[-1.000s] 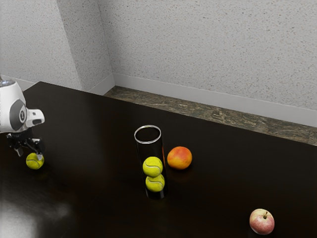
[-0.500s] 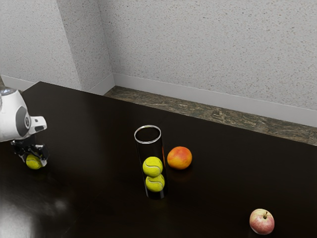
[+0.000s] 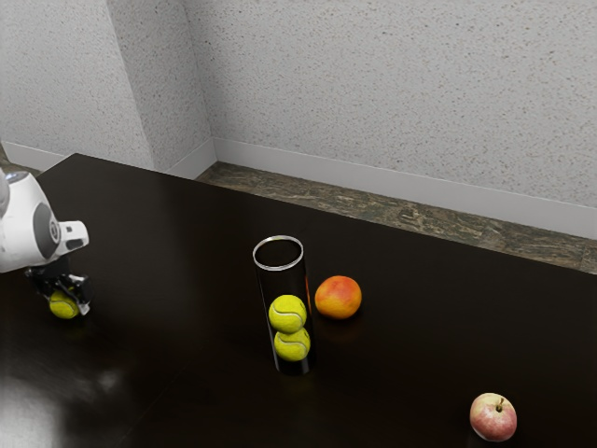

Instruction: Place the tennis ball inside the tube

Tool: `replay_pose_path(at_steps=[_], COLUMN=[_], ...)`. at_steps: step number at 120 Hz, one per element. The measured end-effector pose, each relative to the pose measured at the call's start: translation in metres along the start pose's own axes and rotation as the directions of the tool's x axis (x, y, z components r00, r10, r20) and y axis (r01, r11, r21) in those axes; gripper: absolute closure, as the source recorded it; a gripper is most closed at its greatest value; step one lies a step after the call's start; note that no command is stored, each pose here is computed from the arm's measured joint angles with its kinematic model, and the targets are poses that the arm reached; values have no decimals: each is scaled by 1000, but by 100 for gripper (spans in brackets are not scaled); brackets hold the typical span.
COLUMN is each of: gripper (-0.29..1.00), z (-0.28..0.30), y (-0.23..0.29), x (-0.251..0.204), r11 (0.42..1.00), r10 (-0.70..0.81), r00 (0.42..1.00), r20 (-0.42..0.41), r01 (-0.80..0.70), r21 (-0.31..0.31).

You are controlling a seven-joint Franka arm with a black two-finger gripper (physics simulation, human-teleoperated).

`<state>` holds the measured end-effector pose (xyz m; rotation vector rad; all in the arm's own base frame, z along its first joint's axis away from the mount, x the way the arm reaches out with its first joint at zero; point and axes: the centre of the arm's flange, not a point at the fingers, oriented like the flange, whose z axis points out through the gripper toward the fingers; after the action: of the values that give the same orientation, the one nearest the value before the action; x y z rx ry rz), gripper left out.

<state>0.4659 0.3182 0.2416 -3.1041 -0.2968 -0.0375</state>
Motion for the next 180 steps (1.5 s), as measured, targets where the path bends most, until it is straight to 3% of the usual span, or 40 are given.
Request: replay_pose_path(at_steps=[32, 47, 67, 111, 155, 180], gripper=[30, 31, 31, 31, 31, 32], z=[-4, -41, -117, -250, -274, -277], y=[-4, 9, 79, 294, 414, 438], x=[-2, 13, 56, 111, 87, 58], r11=[1000, 999, 974, 852, 814, 820], r10=[12, 48, 220, 508, 561, 552], r00=[1000, 996, 962, 834, 806, 817], r20=[-11, -81, -160, -215, -192, -167], r01=[-12, -49, -226, -524, -579, -568], r21=[-3, -17, -20, -19, -52, -68])
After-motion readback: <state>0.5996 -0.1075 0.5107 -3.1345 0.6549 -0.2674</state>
